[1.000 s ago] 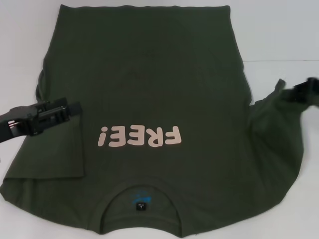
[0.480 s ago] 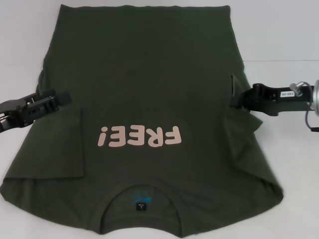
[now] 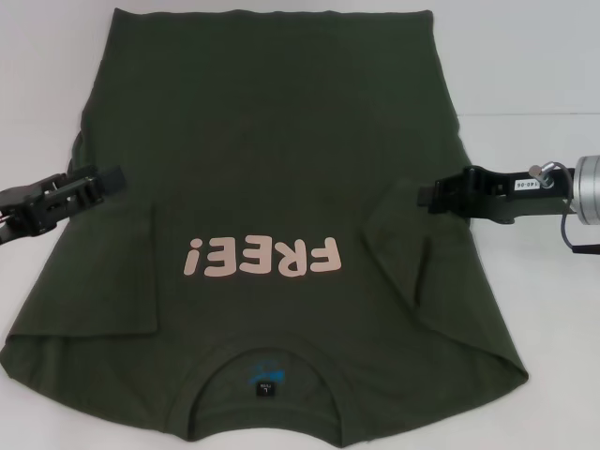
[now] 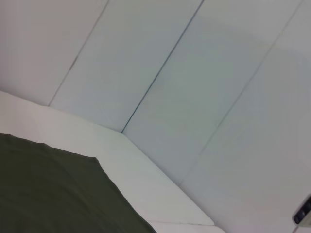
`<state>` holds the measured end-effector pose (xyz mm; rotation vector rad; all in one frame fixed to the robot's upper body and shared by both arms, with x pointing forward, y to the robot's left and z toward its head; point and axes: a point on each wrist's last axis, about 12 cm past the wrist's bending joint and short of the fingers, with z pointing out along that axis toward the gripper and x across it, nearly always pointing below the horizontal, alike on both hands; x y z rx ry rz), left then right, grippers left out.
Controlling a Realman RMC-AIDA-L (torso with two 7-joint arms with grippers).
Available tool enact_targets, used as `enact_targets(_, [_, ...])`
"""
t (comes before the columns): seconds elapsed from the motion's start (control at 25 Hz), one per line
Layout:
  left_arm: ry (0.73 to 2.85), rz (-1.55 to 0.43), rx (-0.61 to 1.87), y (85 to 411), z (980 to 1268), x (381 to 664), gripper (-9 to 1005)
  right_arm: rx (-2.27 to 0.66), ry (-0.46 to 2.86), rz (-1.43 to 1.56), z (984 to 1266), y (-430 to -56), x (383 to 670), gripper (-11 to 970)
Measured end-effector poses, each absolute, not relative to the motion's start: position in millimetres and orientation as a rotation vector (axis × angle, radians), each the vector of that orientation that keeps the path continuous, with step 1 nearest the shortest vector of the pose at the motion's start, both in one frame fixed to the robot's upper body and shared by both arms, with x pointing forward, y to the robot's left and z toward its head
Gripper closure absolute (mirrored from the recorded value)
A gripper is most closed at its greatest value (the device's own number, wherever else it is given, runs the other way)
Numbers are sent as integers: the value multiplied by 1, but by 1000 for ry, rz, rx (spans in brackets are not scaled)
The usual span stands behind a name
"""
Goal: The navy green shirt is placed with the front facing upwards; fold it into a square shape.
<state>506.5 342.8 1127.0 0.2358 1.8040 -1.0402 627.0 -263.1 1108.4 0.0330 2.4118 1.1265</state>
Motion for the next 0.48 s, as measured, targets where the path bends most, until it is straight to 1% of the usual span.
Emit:
enact_targets(0.2, [1829, -1072, 167, 348, 1128, 507, 339, -22, 2396, 1155, 1116, -274, 623, 828])
enact_targets(0.32, [1871, -1119, 66, 357, 1130, 505, 339, -74, 2398, 1174, 1122, -283, 619, 670])
enact_targets(0.4, [1942, -1172, -40, 366, 1129, 503, 338, -91, 2400, 1171, 1125, -290, 617, 564])
enact_targets(0.48, [2025, -1211, -134, 373, 1127, 498, 338, -92, 2398, 1163, 1128, -302, 612, 421])
